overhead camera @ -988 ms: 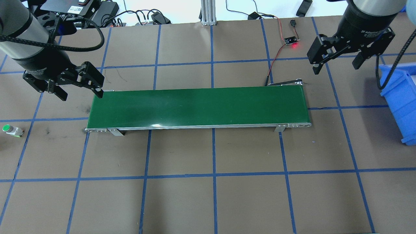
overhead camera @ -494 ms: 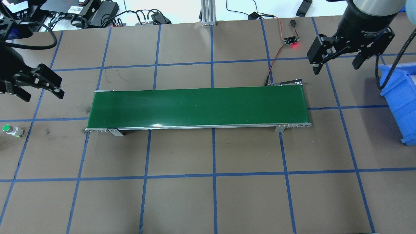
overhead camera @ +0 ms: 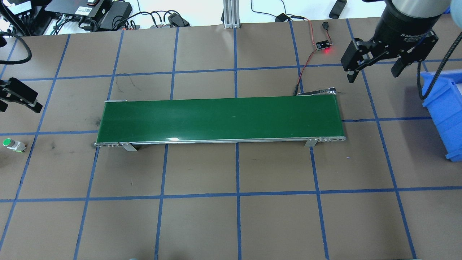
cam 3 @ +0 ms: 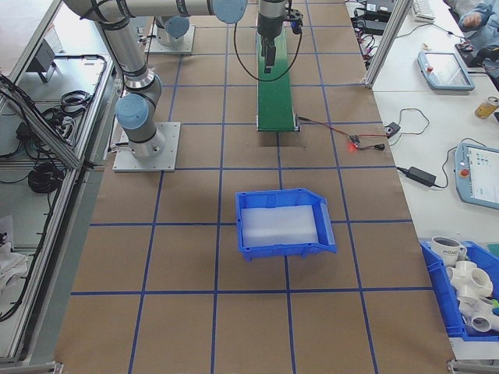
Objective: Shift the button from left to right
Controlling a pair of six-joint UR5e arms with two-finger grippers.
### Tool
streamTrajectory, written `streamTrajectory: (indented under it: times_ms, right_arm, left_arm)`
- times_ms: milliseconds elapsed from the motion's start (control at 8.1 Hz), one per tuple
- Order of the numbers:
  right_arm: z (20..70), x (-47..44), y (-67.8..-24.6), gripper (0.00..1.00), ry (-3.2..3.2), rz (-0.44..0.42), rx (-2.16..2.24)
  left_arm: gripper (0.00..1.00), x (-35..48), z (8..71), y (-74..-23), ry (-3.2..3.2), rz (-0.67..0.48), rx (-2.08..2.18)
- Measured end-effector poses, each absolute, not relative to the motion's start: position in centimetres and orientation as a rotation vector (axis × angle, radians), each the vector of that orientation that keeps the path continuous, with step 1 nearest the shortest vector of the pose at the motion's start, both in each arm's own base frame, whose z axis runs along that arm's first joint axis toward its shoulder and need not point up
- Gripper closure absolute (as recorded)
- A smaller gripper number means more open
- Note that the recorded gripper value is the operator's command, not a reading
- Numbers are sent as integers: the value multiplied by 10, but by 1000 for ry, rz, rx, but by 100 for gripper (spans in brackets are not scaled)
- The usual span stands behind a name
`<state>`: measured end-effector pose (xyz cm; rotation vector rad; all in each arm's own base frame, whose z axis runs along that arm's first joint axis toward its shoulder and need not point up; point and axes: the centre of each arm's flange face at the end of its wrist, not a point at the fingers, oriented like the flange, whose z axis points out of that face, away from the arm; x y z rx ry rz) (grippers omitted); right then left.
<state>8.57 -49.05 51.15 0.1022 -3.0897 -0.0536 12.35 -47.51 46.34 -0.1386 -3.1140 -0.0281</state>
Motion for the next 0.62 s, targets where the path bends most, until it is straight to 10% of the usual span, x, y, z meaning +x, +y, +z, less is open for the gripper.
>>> streamTrajectory:
  times_ms: [617]
  right_arm:
    - [512,85,-491,0,-3089,-54,102]
  left_arm:
    - [0,277,407,-469,-3129,-17,-269]
